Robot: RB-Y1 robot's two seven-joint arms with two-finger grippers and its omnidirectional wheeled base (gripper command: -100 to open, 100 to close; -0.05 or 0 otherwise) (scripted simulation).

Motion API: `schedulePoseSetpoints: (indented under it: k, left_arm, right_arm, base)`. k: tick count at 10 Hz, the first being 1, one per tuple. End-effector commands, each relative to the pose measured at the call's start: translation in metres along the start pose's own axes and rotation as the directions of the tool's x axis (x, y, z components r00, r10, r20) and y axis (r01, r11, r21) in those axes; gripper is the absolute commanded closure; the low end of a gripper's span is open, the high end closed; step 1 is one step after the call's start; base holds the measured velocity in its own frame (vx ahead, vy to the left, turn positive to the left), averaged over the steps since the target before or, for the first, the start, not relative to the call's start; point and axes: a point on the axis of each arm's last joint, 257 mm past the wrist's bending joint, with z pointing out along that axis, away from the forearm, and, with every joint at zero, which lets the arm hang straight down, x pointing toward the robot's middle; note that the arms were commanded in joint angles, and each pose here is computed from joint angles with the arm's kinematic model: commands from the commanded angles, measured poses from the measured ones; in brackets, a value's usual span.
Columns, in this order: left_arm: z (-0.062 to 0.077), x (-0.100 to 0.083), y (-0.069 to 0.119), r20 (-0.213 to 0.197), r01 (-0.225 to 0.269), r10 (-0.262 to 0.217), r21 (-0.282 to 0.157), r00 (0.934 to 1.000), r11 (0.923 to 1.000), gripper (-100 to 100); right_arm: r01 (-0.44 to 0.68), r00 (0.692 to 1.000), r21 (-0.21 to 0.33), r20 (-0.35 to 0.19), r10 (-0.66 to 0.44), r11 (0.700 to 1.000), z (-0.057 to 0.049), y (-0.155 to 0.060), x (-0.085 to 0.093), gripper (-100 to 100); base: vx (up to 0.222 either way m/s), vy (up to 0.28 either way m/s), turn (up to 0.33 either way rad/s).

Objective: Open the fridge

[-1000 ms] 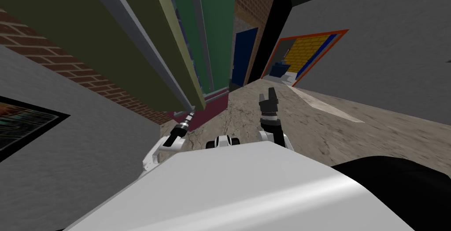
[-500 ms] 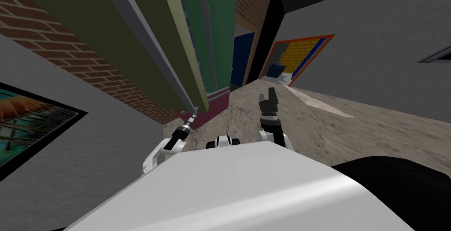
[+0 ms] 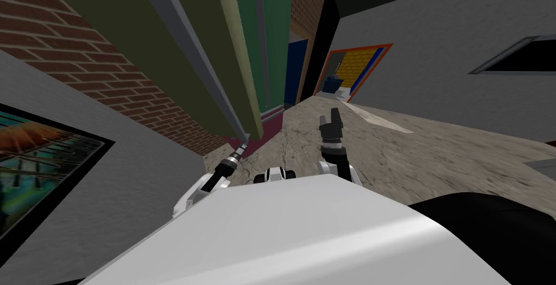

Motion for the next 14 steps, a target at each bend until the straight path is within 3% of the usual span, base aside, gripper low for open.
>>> schedulePoseSetpoints:
  k: [1, 2, 3, 14]
  left_arm:
    - [-0.004, -0.003, -0.019, -0.007, -0.014, 0.015, 0.046, 0.9999, 0.9988, 100]
    - [-0.008, 0.004, -0.027, -0.025, -0.014, 0.016, 0.065, 0.9996, 0.9978, 100]
    - [-0.012, 0.012, -0.016, -0.044, -0.004, 0.005, 0.028, 0.999, 0.9996, -100]
    - [-0.039, 0.003, -0.068, -0.087, -0.008, 0.013, 0.058, 0.9961, 0.9983, -100]
  right_arm:
    - [0.0, 1.0, 0.0, 0.0, 0.0, 1.0, 0.0, 0.0, 0.0, 0]
    - [0.0, 1.0, 0.0, 0.0, 0.0, 1.0, 0.0, 0.0, 0.0, 0]
    - [0.0, 1.0, 0.0, 0.0, 0.0, 1.0, 0.0, 0.0, 0.0, 0]
    - [0.0, 1.0, 0.0, 0.0, 0.0, 1.0, 0.0, 0.0, 0.0, 0]
  base:
    - [-0.092, 0.138, -0.054]
    - [-0.101, 0.213, -0.126]
    - [-0.029, 0.107, -0.011]
    - [0.038, -0.015, 0.051]
